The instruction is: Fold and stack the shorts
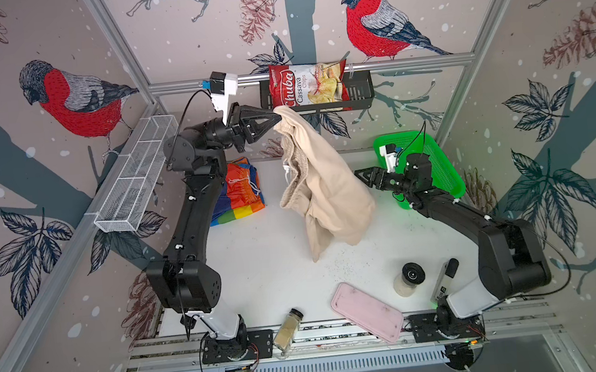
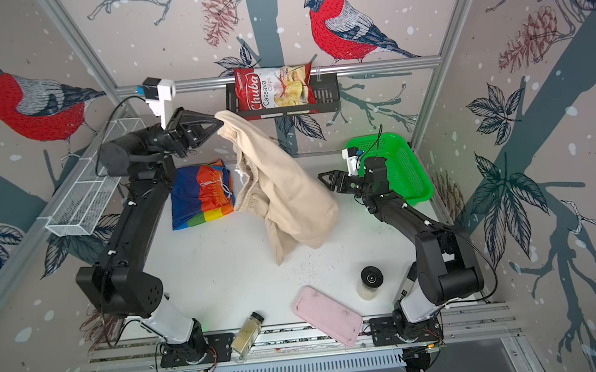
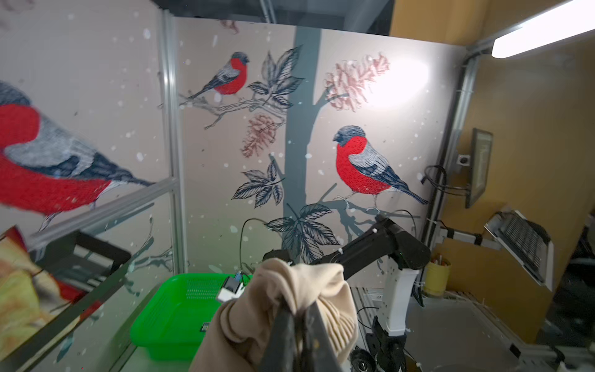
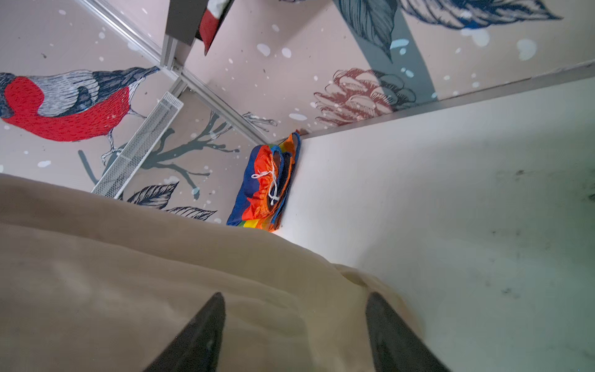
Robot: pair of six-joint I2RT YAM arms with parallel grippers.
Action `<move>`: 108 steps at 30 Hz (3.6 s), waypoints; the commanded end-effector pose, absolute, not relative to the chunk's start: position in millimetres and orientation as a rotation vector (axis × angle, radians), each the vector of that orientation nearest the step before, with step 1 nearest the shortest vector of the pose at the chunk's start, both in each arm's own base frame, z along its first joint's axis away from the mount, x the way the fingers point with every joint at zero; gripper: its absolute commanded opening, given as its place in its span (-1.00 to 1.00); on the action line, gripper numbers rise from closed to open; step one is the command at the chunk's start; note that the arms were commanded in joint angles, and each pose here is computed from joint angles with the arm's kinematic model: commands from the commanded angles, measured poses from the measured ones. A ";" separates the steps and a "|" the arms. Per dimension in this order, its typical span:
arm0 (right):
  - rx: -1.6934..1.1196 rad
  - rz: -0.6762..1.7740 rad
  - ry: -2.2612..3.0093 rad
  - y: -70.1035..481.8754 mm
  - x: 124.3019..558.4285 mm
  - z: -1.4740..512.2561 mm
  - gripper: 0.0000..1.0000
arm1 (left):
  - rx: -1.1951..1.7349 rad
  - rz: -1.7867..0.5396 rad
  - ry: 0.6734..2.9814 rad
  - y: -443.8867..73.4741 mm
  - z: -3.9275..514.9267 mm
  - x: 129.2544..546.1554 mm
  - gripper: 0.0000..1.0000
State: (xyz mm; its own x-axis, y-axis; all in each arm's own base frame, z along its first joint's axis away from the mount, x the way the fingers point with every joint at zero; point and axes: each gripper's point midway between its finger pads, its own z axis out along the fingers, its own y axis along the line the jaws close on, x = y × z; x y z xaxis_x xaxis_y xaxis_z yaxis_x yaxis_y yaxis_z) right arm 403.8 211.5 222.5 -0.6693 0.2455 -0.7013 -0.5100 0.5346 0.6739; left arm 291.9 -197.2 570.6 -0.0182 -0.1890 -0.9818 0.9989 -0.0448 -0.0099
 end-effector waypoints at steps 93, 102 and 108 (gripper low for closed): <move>-0.144 0.737 1.338 123.1 418.7 514.8 -1.00 | 0.690 -1.391 1.140 -127.7 600.8 413.2 -1.00; 0.060 0.858 1.822 129.3 376.7 266.0 -1.00 | 0.432 -1.588 1.379 -132.8 407.9 368.2 -1.00; 0.166 0.726 1.995 107.0 349.9 199.9 -1.00 | 0.282 -1.649 1.519 -142.2 342.7 333.3 -1.00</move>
State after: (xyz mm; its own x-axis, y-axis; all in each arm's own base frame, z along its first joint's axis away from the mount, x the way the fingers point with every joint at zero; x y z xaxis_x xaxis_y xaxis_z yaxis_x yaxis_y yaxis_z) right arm 352.8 118.8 211.2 -0.5266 0.3897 -0.7555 -0.2427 0.7828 0.5729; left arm 348.5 -137.7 344.5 -0.6701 -0.4233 -0.6097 0.6456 0.0728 -0.7602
